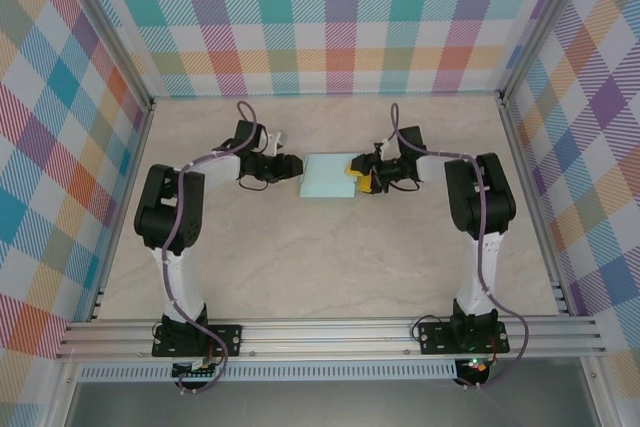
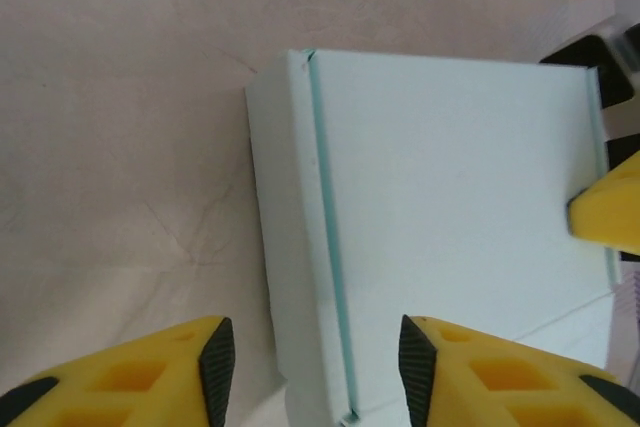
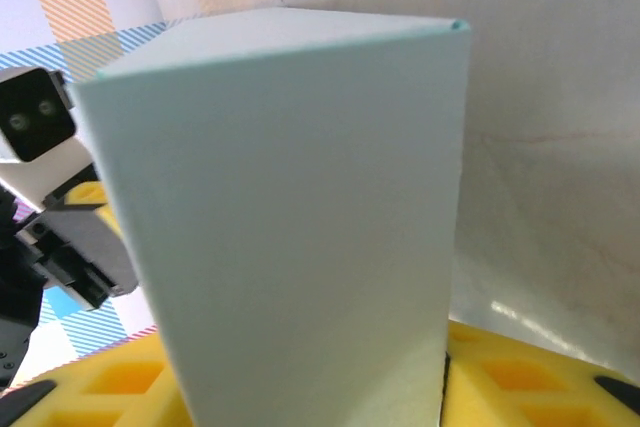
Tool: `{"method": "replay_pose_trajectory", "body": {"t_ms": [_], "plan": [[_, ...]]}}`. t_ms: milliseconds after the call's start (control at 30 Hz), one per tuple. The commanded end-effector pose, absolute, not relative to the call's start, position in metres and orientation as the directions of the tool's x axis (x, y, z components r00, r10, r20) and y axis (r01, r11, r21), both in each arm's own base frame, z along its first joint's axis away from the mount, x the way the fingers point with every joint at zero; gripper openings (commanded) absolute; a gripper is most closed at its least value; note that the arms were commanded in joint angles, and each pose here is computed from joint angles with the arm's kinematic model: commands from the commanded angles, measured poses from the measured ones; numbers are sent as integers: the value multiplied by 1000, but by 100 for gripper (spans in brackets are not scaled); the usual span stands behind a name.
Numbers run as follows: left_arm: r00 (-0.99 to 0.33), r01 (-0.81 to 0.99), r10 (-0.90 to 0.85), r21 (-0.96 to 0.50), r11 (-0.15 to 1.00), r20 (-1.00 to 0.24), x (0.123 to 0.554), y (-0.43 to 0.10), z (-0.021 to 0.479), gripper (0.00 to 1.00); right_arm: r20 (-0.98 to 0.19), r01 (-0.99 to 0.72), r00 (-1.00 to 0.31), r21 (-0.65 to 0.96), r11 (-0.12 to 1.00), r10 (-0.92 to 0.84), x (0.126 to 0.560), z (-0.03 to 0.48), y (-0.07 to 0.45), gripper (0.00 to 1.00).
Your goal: Fold the paper box
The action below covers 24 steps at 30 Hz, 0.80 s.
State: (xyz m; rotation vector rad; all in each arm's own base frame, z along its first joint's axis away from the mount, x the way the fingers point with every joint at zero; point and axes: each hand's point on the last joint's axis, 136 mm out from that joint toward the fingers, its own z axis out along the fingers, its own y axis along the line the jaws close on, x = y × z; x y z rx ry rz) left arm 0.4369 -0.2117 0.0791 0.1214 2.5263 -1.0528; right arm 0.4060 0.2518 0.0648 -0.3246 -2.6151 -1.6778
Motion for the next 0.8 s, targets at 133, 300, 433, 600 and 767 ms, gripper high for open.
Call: {"method": "replay_pose_trajectory", "body": {"t_ms": [133, 300, 433, 600, 767], "plan": [[-680, 498, -108, -565, 658, -725, 439, -194, 213, 100, 280, 325, -945, 865, 383, 169, 370, 106, 241, 50], [-673, 608, -30, -576, 546, -739, 416, -209, 209, 100, 378, 416, -909, 836, 357, 176, 352, 126, 232, 48], [-582, 758, 160, -460, 462, -798, 376, -221, 187, 100, 467, 502, -865, 796, 337, 185, 340, 132, 225, 45], [-141, 949, 333, -32, 314, -932, 314, -231, 192, 100, 570, 590, -805, 744, 315, 163, 319, 140, 225, 44], [132, 927, 374, 248, 282, -918, 292, -241, 194, 100, 637, 646, -759, 707, 287, 136, 305, 148, 222, 43]]}}
